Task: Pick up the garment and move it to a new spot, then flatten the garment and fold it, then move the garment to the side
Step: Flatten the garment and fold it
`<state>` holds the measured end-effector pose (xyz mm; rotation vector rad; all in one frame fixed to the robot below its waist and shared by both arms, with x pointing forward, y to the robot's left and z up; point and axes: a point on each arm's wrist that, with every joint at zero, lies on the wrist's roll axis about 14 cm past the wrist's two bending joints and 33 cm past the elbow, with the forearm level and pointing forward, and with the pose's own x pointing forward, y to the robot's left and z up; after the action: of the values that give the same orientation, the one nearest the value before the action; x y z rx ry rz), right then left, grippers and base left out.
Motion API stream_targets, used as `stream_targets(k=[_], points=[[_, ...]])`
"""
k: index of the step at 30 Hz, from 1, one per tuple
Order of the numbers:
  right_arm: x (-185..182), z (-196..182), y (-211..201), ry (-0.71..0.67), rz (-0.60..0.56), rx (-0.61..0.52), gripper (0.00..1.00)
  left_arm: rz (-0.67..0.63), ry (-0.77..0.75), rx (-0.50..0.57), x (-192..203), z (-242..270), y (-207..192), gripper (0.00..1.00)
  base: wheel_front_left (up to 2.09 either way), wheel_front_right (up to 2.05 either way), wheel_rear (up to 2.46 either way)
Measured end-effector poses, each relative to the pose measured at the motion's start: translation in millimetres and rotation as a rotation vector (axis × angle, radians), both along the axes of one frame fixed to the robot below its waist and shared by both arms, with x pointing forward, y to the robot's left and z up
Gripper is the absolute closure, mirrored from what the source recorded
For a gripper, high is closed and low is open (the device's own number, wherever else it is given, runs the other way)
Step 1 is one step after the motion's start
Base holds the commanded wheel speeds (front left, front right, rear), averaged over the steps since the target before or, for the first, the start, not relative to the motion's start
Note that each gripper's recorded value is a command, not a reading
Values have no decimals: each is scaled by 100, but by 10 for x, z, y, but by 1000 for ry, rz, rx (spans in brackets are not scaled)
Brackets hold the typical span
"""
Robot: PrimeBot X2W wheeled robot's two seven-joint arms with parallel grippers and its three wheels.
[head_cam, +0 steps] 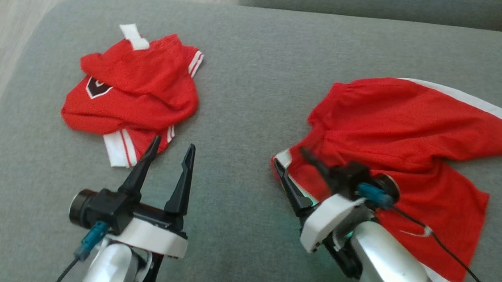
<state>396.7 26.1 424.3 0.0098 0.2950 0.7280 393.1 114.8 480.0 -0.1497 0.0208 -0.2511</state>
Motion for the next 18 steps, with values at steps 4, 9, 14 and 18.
stream_targets(k=[4, 9, 14, 18], points=[[89, 135, -284, -39, -120, 59, 0, -23, -9, -2, -14, 28, -82, 0, 0, 0, 0], [104, 236, -874, -89, -325, 99, 0, -66, -28, -2, -15, 88, -227, 0, 0, 0, 0], [-68, 270, -1628, -138, -558, 80, 0, -119, -47, -5, 12, 149, -412, 0, 0, 0, 0], [-389, 162, -2230, -129, -740, 39, 0, -168, -54, -2, 25, 165, -575, 0, 0, 0, 0]])
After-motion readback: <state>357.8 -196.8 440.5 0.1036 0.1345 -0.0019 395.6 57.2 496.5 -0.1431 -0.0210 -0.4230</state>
